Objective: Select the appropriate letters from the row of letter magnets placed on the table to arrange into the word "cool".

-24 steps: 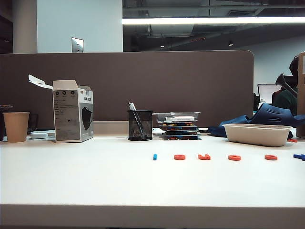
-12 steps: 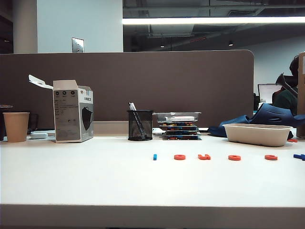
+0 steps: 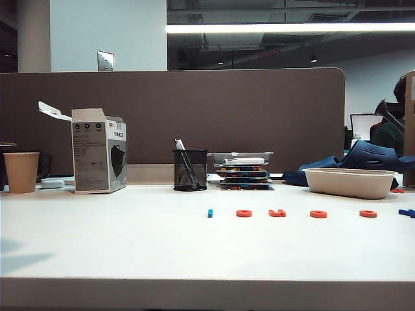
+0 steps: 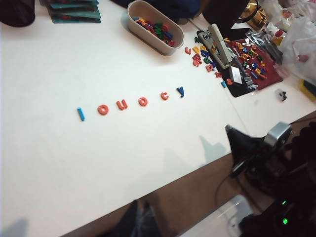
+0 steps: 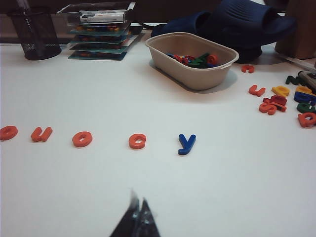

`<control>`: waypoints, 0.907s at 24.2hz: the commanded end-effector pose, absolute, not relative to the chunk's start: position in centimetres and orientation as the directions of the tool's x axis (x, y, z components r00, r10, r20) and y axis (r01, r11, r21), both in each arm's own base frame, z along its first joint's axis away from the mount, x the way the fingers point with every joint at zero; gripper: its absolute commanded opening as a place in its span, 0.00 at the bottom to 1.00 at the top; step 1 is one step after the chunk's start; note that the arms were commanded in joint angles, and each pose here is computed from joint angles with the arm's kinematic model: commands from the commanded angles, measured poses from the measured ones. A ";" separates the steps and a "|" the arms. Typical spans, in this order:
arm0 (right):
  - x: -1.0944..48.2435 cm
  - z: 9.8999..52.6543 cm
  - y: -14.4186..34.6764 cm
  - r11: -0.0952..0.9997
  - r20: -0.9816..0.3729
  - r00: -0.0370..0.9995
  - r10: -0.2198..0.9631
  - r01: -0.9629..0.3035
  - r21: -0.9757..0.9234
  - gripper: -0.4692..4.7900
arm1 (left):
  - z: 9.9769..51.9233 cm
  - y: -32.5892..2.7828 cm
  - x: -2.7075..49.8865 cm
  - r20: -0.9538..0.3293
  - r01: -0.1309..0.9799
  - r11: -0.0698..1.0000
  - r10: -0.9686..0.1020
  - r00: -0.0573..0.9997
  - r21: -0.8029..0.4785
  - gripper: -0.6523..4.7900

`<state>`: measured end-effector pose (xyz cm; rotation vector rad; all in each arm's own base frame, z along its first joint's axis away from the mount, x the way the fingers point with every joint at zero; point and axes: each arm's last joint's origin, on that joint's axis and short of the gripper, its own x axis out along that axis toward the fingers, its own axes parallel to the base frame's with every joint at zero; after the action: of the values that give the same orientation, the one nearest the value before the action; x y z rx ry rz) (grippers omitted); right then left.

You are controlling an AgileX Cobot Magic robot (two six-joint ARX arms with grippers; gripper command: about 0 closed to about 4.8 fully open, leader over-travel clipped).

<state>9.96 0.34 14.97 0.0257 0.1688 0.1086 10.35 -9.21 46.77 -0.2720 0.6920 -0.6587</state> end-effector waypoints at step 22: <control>10.0 14.8 0.1 0.999 -0.169 0.985 0.047 -0.042 0.035 0.09 | 44.1 -18.0 15.3 -0.561 0.423 0.718 -0.696 0.448 -0.553 0.11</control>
<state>9.96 0.16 14.89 0.0295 0.1770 0.0503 15.53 -18.06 44.02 -0.3584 0.8441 -0.7004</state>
